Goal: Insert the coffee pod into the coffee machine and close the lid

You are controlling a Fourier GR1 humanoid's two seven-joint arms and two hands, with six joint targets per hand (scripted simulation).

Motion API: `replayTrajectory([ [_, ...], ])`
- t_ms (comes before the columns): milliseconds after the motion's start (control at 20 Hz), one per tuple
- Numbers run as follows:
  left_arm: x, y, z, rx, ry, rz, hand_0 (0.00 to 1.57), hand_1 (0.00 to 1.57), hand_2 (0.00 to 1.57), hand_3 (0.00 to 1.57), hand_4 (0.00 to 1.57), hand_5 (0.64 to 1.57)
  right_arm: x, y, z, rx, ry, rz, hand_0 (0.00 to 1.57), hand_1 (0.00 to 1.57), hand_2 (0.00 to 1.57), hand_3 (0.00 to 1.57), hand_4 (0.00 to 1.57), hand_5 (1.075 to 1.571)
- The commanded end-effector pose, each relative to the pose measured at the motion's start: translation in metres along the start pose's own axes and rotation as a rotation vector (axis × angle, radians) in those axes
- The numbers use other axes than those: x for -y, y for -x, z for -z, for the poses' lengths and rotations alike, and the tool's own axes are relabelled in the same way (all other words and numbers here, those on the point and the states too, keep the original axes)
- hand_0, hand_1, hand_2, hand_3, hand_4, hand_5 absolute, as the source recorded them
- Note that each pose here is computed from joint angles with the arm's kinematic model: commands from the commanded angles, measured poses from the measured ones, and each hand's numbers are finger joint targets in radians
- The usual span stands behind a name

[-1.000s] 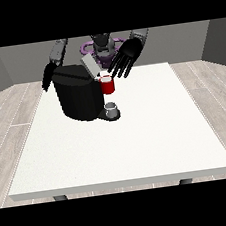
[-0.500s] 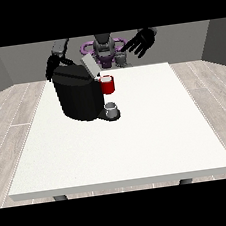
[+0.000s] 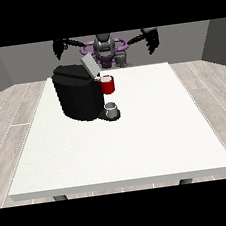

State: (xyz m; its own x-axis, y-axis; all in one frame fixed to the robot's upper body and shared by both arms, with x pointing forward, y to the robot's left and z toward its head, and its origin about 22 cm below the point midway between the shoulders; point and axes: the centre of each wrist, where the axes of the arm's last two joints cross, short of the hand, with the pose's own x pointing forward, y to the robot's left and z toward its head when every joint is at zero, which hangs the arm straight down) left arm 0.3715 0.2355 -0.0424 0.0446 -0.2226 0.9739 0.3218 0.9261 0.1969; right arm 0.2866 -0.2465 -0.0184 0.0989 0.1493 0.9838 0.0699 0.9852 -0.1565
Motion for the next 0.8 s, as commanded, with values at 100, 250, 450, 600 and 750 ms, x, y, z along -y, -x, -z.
replayTrajectory([
  [100, 0.025, 0.018, -0.014, -0.039, 0.035, -0.078, 0.00, 0.00, 0.00, 0.00, 0.42, 1.571, 0.015, -0.026, 0.015, 0.057, -0.040, -0.078, 0.00, 0.00, 0.00, 0.00, 0.11, 1.571],
  [250, 0.026, 0.016, -0.017, -0.040, 0.008, -0.124, 0.00, 0.00, 0.00, 0.00, 0.39, 1.571, 0.013, -0.033, 0.021, 0.068, -0.064, -0.103, 0.00, 0.00, 0.00, 0.00, 0.08, 1.571],
  [450, 0.014, 0.012, -0.028, 0.013, 0.041, -0.115, 0.00, 0.00, 0.00, 0.00, 0.46, 1.571, 0.032, -0.034, 0.032, 0.062, 0.033, -0.034, 0.00, 0.00, 0.00, 0.00, 0.00, 1.571],
  [600, 0.019, -0.011, -0.019, 0.067, 0.005, -0.109, 0.00, 0.00, 0.00, 0.00, 0.36, 1.571, 0.049, -0.054, 0.047, 0.047, -0.005, -0.004, 0.00, 0.00, 0.00, 0.00, 0.17, 1.571],
  [750, 0.030, -0.004, -0.026, 0.074, 0.028, -0.111, 0.00, 0.00, 0.00, 0.00, 0.39, 1.571, 0.037, -0.075, 0.064, 0.034, 0.015, 0.080, 0.00, 0.00, 0.00, 0.00, 0.08, 1.571],
])
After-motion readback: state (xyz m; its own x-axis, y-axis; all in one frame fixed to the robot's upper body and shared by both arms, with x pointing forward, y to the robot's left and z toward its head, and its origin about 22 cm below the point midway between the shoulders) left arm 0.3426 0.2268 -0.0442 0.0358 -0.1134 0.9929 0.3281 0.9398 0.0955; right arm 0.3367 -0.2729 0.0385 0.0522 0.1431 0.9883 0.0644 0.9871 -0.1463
